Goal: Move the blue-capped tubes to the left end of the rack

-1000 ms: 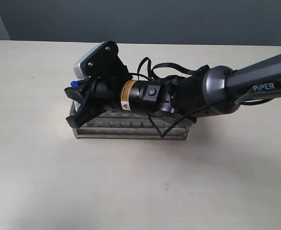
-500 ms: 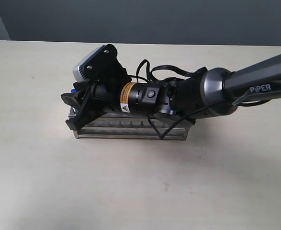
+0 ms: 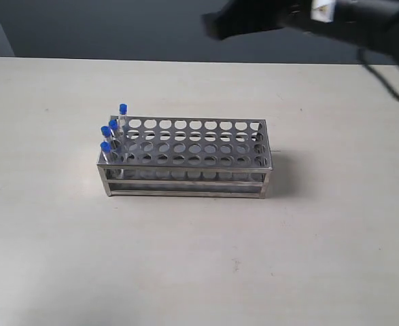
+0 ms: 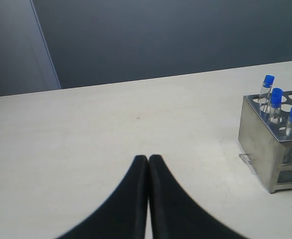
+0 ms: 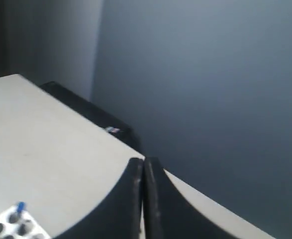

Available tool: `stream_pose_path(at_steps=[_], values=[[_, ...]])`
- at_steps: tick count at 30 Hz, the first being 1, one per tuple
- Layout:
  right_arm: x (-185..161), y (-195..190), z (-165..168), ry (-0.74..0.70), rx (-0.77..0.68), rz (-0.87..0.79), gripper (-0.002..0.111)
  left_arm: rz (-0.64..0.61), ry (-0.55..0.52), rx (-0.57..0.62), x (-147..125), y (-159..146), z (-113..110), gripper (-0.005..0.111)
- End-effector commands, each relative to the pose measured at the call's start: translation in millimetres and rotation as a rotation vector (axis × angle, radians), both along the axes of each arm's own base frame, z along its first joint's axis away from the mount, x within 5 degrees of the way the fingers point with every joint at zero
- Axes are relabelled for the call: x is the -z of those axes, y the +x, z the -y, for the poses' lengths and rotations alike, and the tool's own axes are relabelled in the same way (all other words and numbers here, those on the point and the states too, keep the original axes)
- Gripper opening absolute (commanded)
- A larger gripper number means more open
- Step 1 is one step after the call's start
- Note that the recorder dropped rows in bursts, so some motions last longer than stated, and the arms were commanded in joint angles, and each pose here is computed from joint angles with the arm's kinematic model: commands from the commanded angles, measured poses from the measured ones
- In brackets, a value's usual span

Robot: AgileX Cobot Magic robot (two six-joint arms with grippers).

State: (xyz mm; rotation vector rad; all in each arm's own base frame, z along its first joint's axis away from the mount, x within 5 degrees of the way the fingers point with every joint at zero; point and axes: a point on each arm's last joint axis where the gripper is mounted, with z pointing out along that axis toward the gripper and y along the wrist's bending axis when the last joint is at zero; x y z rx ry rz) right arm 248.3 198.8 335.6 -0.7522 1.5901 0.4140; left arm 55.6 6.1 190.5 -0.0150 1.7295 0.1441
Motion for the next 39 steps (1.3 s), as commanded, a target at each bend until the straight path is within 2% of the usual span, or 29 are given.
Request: stream_pose_path(at_steps=[1,6,11,16,31,35,39], values=[[0,-24,80,0.016,0.197,0.026,0.000,0.013,-0.001,0.004,-2,0,0,0.001],[24,-76,136,0.076,0.341,0.056,0.000,0.013,-0.001,0.004,-2,0,0,0.001],[49,-110,161,0.127,0.491,-0.107,0.000,0.013,-0.001,0.004,-2,0,0,0.001],[56,-135,171,0.151,0.555,-0.242,0.000,0.013,-0.001,0.004,-2,0,0,0.001],[60,-145,174,0.174,0.550,-0.217,0.000,0.013,-0.001,0.004,-2,0,0,0.001],[92,-147,171,0.308,0.513,-0.175,0.000,0.013,-0.001,0.004,-2,0,0,0.001],[133,-159,178,0.572,0.567,-0.219,0.000,0.013,-0.001,0.004,-2,0,0,0.001]])
